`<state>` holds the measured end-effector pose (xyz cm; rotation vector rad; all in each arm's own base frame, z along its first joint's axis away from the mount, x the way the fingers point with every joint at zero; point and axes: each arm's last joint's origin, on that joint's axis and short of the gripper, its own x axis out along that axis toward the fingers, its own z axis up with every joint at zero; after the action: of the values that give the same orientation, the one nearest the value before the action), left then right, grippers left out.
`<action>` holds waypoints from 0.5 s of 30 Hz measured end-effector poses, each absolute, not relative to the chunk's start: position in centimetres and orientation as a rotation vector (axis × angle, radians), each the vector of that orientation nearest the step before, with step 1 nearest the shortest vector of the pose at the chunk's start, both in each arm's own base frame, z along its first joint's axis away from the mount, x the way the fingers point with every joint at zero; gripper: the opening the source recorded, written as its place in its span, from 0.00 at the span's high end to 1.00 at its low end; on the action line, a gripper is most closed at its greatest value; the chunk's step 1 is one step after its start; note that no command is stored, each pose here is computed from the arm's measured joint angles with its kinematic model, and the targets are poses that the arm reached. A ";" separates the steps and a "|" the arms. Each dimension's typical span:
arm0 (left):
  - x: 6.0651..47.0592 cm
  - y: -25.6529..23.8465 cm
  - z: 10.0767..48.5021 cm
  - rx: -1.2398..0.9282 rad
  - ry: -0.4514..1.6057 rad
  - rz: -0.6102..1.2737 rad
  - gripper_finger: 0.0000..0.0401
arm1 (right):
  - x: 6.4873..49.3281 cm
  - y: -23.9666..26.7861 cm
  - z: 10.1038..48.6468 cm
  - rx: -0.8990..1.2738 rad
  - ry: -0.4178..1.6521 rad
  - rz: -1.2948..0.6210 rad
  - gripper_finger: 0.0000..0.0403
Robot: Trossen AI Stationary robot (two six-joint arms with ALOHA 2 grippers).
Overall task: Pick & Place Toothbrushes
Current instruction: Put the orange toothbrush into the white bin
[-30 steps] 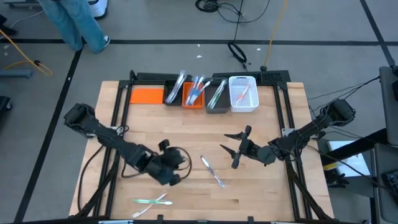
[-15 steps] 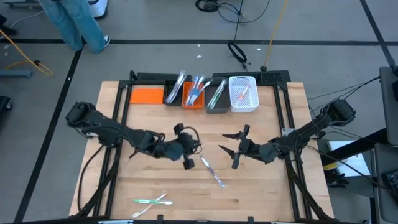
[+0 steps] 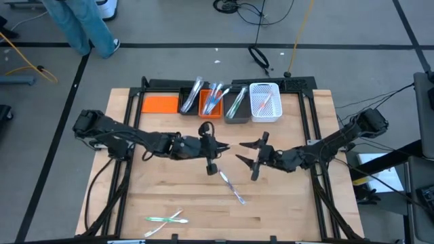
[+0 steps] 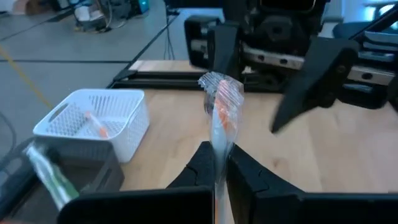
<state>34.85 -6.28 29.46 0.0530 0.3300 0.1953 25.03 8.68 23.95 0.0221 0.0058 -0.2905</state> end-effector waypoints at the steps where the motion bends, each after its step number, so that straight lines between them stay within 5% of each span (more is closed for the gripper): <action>1: 34.9 -6.1 29.5 0.050 0.323 0.189 0.99 | 25.1 8.6 24.0 0.033 -0.003 -0.266 0.47; 15: 35.2 -5.6 29.9 0.029 0.289 0.137 0.96 | 26.1 5.9 25.4 0.090 -0.134 -0.176 0.54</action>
<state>35.19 -5.60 29.87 0.0286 0.2894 0.1373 26.09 5.92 25.35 0.0899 -0.1336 -0.1761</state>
